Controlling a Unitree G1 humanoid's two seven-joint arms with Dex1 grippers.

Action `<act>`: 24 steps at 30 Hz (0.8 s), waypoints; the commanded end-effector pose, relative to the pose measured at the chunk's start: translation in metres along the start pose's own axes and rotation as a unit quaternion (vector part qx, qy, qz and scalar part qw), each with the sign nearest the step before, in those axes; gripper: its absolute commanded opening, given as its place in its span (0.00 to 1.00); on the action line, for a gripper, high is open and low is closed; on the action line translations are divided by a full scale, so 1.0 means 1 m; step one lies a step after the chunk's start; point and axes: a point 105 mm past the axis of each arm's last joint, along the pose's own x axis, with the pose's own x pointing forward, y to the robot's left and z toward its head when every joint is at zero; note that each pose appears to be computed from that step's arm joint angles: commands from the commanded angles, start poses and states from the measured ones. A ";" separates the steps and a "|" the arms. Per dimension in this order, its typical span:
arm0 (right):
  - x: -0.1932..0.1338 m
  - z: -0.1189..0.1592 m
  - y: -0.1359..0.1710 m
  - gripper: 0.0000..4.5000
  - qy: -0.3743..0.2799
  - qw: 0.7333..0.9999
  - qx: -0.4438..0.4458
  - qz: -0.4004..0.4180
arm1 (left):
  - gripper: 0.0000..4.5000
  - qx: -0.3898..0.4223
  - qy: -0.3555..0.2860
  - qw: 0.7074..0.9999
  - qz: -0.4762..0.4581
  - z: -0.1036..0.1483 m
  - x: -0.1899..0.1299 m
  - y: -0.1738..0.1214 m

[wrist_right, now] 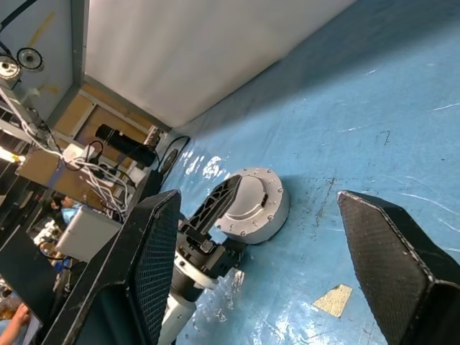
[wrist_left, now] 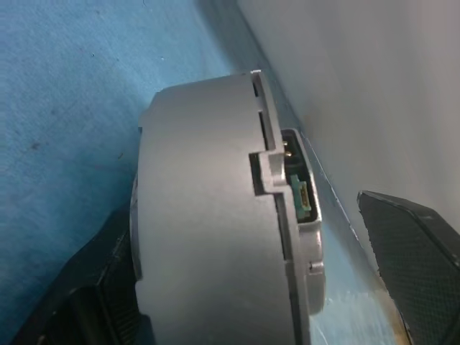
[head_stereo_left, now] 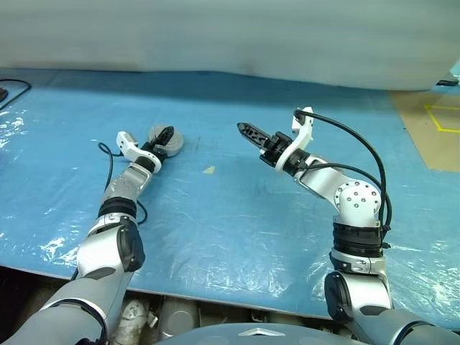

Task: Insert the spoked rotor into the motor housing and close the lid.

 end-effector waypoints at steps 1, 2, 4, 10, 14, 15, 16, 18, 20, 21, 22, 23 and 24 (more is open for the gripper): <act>0.000 0.003 0.006 0.80 -0.007 1.000 -0.011 0.012 | 0.99 0.047 -0.045 0.997 0.046 0.036 -0.014 0.019; 0.000 0.003 0.005 0.80 -0.006 1.000 -0.011 0.011 | 0.99 0.054 -0.050 0.996 0.050 0.040 -0.016 0.021; 0.001 0.001 0.005 0.80 -0.005 1.000 -0.012 0.010 | 0.99 0.061 -0.055 0.995 0.056 0.049 -0.022 0.026; 0.001 0.000 0.004 0.80 -0.005 1.000 -0.019 0.010 | 0.99 0.098 -0.043 0.993 0.046 0.073 -0.038 0.030; 0.000 0.000 0.006 0.80 -0.003 0.999 -0.037 0.015 | 0.99 0.138 -0.058 0.989 0.002 0.101 -0.041 0.010; -0.001 0.002 0.007 0.80 -0.004 0.998 -0.062 0.015 | 0.99 0.159 -0.063 0.985 -0.026 0.107 -0.040 -0.004; -0.003 0.004 0.007 0.80 -0.007 0.996 -0.089 0.010 | 0.99 0.181 -0.063 0.980 -0.055 0.111 -0.038 -0.018; -0.006 0.012 0.003 0.80 -0.018 0.987 -0.159 -0.015 | 0.99 0.222 -0.055 0.965 -0.125 0.109 -0.033 -0.054; -0.010 0.018 -0.003 0.80 -0.028 0.973 -0.227 -0.039 | 0.99 0.247 -0.042 0.947 -0.200 0.094 -0.031 -0.089; -0.013 0.021 -0.005 0.80 -0.034 0.966 -0.253 -0.046 | 0.99 0.262 -0.029 0.936 -0.235 0.083 -0.031 -0.105; -0.014 0.023 -0.006 0.80 -0.038 0.960 -0.272 -0.052 | 0.99 0.273 -0.019 0.926 -0.260 0.073 -0.032 -0.116; -0.017 0.026 -0.009 0.80 -0.043 0.954 -0.289 -0.061 | 0.99 0.283 -0.007 0.918 -0.279 0.061 -0.032 -0.125; -0.018 0.028 -0.011 0.80 -0.046 0.949 -0.304 -0.070 | 0.99 0.295 0.002 0.909 -0.294 0.051 -0.032 -0.132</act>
